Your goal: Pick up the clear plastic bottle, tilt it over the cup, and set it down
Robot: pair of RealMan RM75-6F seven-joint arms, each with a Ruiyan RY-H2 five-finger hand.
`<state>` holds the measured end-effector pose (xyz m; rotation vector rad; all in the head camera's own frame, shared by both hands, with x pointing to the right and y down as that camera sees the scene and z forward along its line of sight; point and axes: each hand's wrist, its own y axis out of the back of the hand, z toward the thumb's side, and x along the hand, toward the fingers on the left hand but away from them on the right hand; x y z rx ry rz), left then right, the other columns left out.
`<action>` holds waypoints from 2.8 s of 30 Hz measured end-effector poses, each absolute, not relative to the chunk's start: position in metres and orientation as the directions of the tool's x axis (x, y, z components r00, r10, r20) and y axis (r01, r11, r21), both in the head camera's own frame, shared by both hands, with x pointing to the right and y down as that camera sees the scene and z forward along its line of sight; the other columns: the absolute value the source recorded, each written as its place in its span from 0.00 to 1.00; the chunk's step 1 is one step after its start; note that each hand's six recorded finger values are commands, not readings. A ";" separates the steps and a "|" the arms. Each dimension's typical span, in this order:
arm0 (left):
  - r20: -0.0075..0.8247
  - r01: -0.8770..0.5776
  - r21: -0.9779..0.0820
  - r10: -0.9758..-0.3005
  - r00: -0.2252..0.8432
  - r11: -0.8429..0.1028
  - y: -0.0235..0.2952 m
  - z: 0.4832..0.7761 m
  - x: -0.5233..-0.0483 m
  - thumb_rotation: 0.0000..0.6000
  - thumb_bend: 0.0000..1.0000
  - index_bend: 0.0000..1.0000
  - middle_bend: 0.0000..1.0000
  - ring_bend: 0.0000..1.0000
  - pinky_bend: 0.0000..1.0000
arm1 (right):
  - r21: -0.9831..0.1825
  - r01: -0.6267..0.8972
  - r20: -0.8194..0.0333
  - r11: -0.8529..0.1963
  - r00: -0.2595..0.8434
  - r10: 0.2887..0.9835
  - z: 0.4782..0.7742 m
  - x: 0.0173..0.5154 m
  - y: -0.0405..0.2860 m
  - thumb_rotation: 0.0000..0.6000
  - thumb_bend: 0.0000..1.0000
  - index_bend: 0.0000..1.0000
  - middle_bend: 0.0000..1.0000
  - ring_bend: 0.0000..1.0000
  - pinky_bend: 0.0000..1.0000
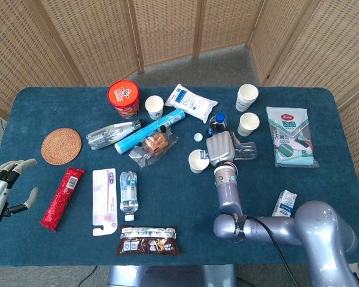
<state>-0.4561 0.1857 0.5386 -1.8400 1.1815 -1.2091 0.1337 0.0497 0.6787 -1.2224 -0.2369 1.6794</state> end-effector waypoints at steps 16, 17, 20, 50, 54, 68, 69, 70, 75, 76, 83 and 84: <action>0.359 -0.340 -0.852 -0.917 0.174 -0.398 0.186 0.539 -0.457 0.53 0.49 0.15 0.26 0.22 0.18 | -0.634 -0.637 -0.585 -0.438 0.024 0.811 0.679 0.129 0.054 1.00 0.27 0.65 0.66 0.62 0.64; 0.359 -0.340 -0.852 -0.917 0.174 -0.398 0.186 0.540 -0.457 0.53 0.49 0.15 0.26 0.22 0.18 | -0.634 -0.637 -0.585 -0.439 0.024 0.811 0.679 0.129 0.055 1.00 0.27 0.65 0.66 0.62 0.64; 0.359 -0.340 -0.852 -0.917 0.174 -0.398 0.186 0.540 -0.457 0.53 0.49 0.15 0.26 0.22 0.18 | -0.632 -0.643 -0.582 -0.432 0.025 0.813 0.679 0.129 0.054 1.00 0.27 0.65 0.66 0.62 0.64; 0.356 -0.332 -0.856 -0.917 0.179 -0.397 0.184 0.534 -0.447 0.53 0.49 0.14 0.26 0.22 0.18 | -0.697 -0.292 -0.690 -0.656 0.023 0.723 0.670 0.149 0.049 1.00 0.27 0.64 0.66 0.62 0.63; 0.356 -0.328 -0.857 -0.917 0.181 -0.398 0.184 0.532 -0.444 0.53 0.49 0.14 0.26 0.22 0.18 | -0.702 -0.134 -0.709 -0.699 0.043 0.704 0.661 0.159 0.045 1.00 0.27 0.65 0.66 0.62 0.63; 0.387 -0.338 -0.841 -0.907 0.166 -0.421 0.184 0.535 -0.441 0.53 0.49 0.14 0.26 0.22 0.18 | -0.604 0.474 -0.691 -0.640 0.088 0.717 0.628 0.220 0.028 1.00 0.27 0.64 0.65 0.61 0.59; 0.389 -0.338 -0.841 -0.906 0.164 -0.423 0.184 0.535 -0.441 0.53 0.49 0.14 0.26 0.22 0.18 | -0.590 0.512 -0.686 -0.624 0.089 0.722 0.626 0.225 0.028 1.00 0.27 0.64 0.65 0.61 0.59; 0.390 -0.338 -0.841 -0.906 0.162 -0.423 0.184 0.535 -0.441 0.53 0.49 0.14 0.26 0.22 0.18 | -0.572 0.558 -0.678 -0.601 0.091 0.730 0.625 0.232 0.028 1.00 0.27 0.64 0.65 0.61 0.59; 0.393 -0.336 -0.841 -0.906 0.159 -0.424 0.184 0.535 -0.440 0.53 0.49 0.14 0.26 0.22 0.18 | -0.512 0.687 -0.641 -0.516 0.095 0.762 0.621 0.259 0.032 1.00 0.27 0.64 0.65 0.61 0.59; 0.394 -0.336 -0.841 -0.905 0.159 -0.425 0.185 0.535 -0.440 0.53 0.49 0.14 0.26 0.22 0.18 | -0.497 0.711 -0.634 -0.497 0.094 0.768 0.621 0.265 0.035 1.00 0.27 0.64 0.65 0.61 0.59; 0.400 -0.333 -0.839 -0.902 0.161 -0.431 0.184 0.537 -0.437 0.53 0.49 0.14 0.26 0.22 0.18 | -0.433 0.799 -0.588 -0.417 0.100 0.803 0.625 0.285 0.053 1.00 0.26 0.64 0.65 0.60 0.58; 0.400 -0.333 -0.839 -0.902 0.161 -0.431 0.184 0.537 -0.436 0.53 0.49 0.14 0.26 0.22 0.18 | -0.426 0.806 -0.582 -0.410 0.103 0.806 0.626 0.286 0.055 1.00 0.26 0.64 0.65 0.60 0.58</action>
